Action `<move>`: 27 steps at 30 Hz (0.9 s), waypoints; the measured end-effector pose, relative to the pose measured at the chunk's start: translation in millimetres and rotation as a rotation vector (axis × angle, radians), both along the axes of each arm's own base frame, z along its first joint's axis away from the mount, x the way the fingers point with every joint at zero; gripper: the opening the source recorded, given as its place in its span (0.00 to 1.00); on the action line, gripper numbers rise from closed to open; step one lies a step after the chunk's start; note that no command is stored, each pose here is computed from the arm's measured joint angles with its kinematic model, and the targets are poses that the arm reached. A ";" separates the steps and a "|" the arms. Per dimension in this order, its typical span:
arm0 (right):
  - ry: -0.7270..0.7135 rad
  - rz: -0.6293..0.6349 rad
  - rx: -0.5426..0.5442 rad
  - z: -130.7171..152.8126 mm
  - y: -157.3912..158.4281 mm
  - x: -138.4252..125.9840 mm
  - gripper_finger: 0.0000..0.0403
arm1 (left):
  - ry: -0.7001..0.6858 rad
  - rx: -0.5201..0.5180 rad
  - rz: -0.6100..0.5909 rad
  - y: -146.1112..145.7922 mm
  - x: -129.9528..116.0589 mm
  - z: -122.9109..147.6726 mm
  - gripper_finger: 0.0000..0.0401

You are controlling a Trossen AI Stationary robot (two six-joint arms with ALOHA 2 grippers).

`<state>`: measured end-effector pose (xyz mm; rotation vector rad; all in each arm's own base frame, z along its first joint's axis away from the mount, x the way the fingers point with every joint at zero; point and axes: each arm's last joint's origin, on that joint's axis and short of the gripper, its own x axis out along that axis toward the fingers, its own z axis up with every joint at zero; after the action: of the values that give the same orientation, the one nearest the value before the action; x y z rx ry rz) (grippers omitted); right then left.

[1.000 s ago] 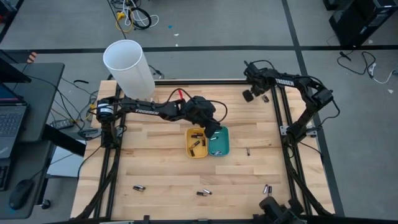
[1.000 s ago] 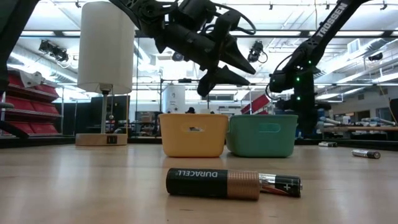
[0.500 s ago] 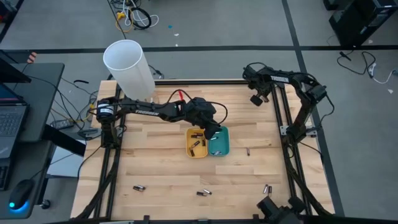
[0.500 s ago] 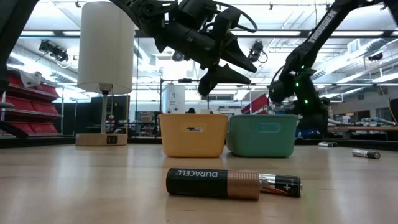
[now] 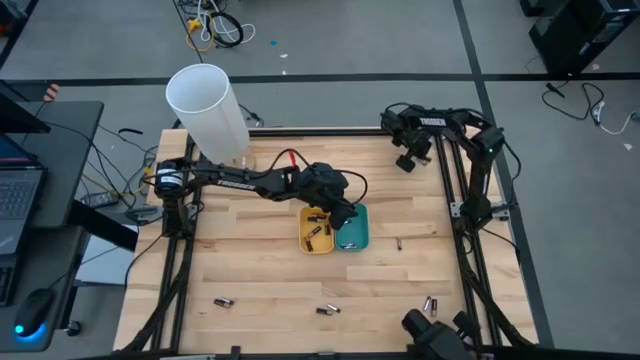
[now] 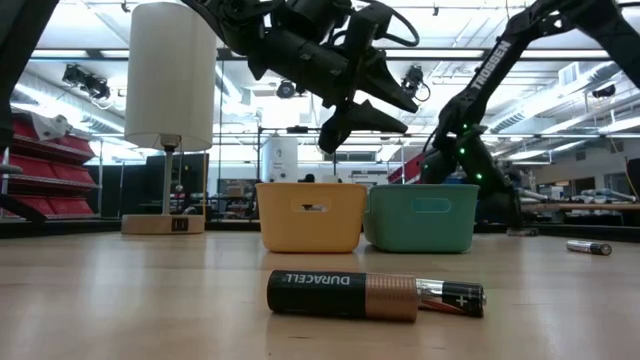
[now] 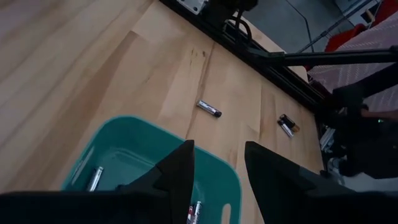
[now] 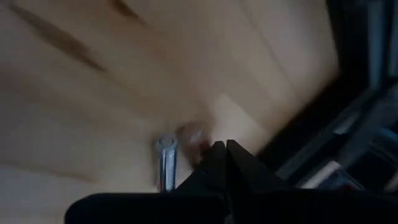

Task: Sort batteries
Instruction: Put the black battery into the yellow bin

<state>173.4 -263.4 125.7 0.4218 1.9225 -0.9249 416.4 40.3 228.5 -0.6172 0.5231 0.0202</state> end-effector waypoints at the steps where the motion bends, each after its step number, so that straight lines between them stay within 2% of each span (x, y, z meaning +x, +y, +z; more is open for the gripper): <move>1: -0.026 -0.005 0.009 0.6 0.5 1.1 0.00 | 0.001 -0.006 0.003 -0.5 0.0 0.0 0.39; 7: -0.218 -0.043 0.118 9.2 11.0 11.5 0.00 | 0.005 -0.005 0.016 -0.3 0.0 -0.3 0.39; 14: -0.308 0.061 0.022 50.3 35.0 29.3 0.01 | 0.002 0.004 0.036 2.4 0.0 0.0 0.39; 17: -0.285 0.092 -0.026 70.1 44.8 25.6 0.03 | 0.002 0.005 0.044 5.9 -0.4 0.0 0.39; 19: -0.247 0.129 -0.015 76.1 49.2 22.0 0.06 | 0.001 0.007 0.051 8.8 -0.7 0.1 0.39; 24: -0.142 0.219 0.152 66.3 56.8 17.9 0.21 | -0.040 0.034 0.053 14.3 0.5 3.3 0.39; 27: -0.101 0.235 0.206 51.4 62.3 19.9 0.32 | -0.077 0.040 0.060 17.5 1.6 6.4 0.39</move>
<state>193.3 -201.1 177.1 0.3461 1.9320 -0.5467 418.0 57.8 234.9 -0.5922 0.4291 0.0630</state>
